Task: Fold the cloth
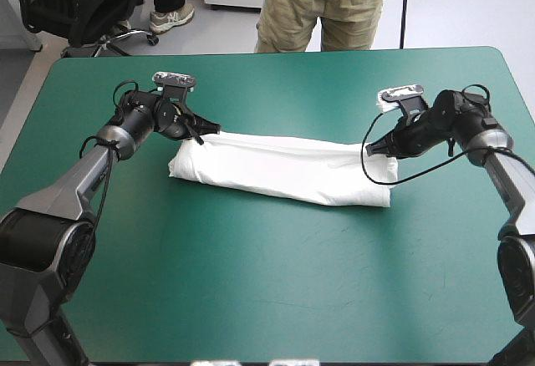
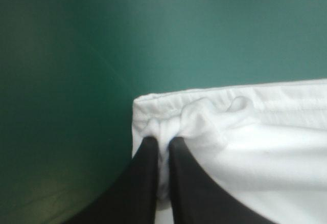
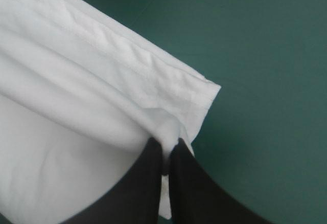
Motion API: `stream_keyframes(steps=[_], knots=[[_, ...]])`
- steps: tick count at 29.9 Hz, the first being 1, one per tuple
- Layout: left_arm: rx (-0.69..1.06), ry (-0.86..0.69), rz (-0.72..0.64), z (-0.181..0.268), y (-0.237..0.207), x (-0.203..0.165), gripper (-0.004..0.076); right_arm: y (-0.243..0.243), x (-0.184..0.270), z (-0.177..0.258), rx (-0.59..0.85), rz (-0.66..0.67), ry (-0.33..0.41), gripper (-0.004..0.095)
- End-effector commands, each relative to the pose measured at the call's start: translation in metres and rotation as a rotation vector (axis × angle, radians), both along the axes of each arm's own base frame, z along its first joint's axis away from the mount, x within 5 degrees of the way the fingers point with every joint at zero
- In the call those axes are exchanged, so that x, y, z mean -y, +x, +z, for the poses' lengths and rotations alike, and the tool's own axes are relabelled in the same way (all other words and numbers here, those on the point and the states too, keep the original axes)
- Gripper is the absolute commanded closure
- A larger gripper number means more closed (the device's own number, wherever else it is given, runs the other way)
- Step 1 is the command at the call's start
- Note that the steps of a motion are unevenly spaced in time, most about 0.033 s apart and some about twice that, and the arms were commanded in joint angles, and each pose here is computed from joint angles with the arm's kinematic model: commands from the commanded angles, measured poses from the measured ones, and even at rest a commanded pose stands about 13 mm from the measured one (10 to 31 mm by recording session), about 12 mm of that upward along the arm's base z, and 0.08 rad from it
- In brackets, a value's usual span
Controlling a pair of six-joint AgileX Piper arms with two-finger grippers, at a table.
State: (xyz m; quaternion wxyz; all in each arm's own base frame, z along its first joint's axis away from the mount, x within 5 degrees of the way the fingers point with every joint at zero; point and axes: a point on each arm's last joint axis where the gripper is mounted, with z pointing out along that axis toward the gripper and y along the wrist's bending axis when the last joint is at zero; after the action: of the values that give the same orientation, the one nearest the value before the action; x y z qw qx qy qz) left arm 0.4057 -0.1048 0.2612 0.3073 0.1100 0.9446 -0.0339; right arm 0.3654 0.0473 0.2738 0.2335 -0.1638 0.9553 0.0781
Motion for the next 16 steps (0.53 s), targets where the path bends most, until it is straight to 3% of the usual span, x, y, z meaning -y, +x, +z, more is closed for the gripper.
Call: stream_keyframes(steps=[1, 4, 7, 11, 16], knots=[[0.153, -0.024, -0.016, 0.037, 0.001, 0.001, 0.0565, 0.001, 0.012, 0.029, 0.113, -0.043, 0.02, 0.0739], [0.185, -0.018, -0.024, 0.047, 0.004, 0.001, 0.0344, 0.002, 0.021, 0.036, 0.106, -0.065, 0.031, 0.0504], [0.232, -0.029, -0.023, 0.066, 0.007, 0.002, 0.018, 0.0, 0.028, 0.05, 0.119, -0.078, 0.038, 0.0374], [0.207, -0.072, -0.055, 0.086, 0.003, 0.009, 0.0195, -0.014, 0.031, 0.076, 0.186, -0.083, 0.038, 0.0405], [0.039, -0.171, -0.305, 0.084, -0.019, 0.041, 0.0326, -0.045, 0.033, 0.105, 0.223, -0.079, 0.033, 0.0481]])
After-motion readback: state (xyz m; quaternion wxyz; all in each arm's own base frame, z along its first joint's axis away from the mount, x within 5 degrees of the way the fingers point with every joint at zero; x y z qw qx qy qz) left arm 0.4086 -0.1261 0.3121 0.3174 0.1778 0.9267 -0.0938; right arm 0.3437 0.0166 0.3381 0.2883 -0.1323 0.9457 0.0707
